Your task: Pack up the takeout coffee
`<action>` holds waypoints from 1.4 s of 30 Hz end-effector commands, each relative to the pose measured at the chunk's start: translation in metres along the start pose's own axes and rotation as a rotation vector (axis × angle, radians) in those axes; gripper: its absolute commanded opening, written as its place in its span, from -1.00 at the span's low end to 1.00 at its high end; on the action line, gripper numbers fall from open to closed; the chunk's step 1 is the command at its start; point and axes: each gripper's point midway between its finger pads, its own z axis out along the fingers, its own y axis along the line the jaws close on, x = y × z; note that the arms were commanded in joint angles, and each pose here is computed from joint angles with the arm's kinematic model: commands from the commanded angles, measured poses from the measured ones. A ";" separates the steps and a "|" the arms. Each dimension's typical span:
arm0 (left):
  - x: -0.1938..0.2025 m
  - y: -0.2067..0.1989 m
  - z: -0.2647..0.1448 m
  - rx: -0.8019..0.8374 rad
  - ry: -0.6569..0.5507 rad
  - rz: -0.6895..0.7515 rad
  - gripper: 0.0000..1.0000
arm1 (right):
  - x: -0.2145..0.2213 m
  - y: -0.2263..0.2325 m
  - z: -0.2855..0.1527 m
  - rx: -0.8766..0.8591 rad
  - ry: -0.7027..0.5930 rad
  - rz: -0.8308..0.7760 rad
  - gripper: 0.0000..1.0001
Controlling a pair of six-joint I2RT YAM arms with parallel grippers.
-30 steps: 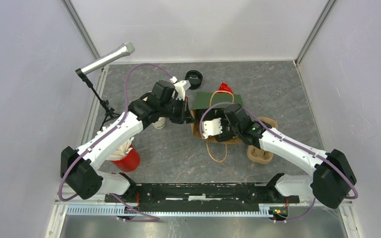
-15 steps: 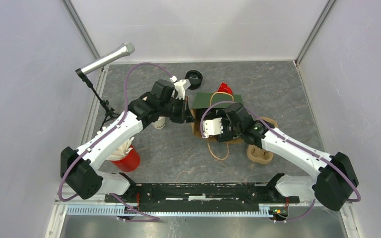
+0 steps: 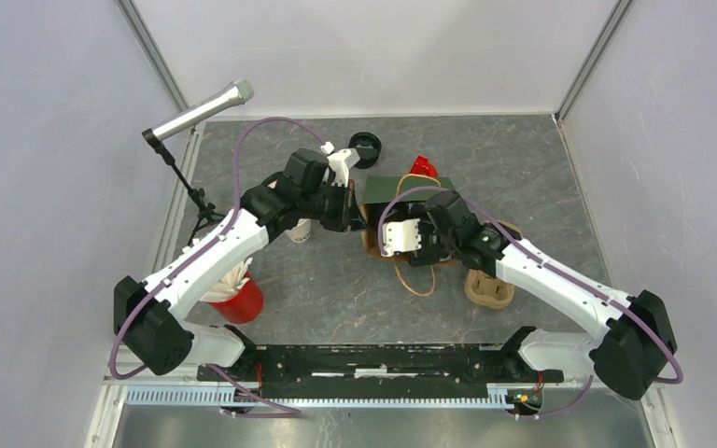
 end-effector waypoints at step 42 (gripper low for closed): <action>-0.013 -0.028 -0.008 0.109 -0.022 -0.026 -0.95 | -0.025 -0.021 -0.001 0.062 -0.096 0.038 -0.52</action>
